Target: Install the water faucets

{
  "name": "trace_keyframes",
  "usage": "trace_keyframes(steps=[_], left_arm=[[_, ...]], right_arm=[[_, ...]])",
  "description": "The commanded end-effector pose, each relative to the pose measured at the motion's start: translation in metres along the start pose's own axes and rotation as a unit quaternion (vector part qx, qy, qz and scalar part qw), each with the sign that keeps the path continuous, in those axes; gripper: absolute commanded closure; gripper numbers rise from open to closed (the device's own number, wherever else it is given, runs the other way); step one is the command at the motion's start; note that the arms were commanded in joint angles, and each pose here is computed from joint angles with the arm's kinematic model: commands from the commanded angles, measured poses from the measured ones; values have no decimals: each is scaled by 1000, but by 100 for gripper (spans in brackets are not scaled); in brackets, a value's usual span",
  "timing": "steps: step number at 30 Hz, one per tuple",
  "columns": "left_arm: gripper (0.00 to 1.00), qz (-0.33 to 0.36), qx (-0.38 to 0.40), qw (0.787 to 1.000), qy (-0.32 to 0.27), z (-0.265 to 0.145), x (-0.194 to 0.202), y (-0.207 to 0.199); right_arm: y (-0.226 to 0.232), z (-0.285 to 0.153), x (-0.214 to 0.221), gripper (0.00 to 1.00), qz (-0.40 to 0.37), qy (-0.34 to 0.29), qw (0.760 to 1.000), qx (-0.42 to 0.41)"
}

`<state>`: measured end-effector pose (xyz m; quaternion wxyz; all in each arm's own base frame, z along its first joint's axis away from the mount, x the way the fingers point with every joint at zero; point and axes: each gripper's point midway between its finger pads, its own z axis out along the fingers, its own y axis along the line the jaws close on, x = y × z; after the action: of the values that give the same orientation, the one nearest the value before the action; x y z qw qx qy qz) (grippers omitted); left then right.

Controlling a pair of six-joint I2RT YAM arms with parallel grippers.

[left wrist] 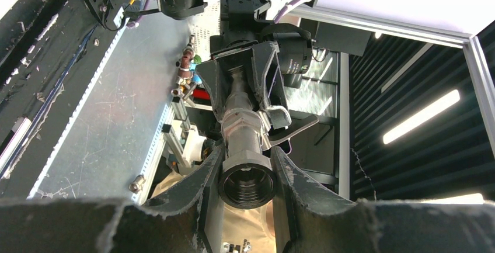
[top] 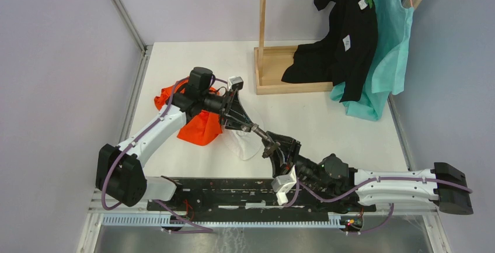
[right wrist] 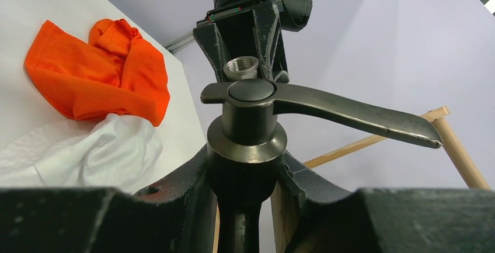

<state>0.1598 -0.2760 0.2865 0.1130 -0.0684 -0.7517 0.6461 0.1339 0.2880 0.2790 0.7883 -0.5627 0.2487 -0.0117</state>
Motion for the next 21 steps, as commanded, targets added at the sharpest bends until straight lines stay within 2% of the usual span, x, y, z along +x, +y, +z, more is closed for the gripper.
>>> trace_keyframes(steps=[1,12,21], left_arm=[[97,37,16,999,22,-1,10,-15],[97,43,18,998,29,1,15,-18],[97,78,28,996,43,0,22,-25]], right_arm=[[-38,2,-15,99,22,-24,997,69],[-34,3,-13,99,27,-22,997,66],[-25,-3,-9,99,73,-27,994,73]])
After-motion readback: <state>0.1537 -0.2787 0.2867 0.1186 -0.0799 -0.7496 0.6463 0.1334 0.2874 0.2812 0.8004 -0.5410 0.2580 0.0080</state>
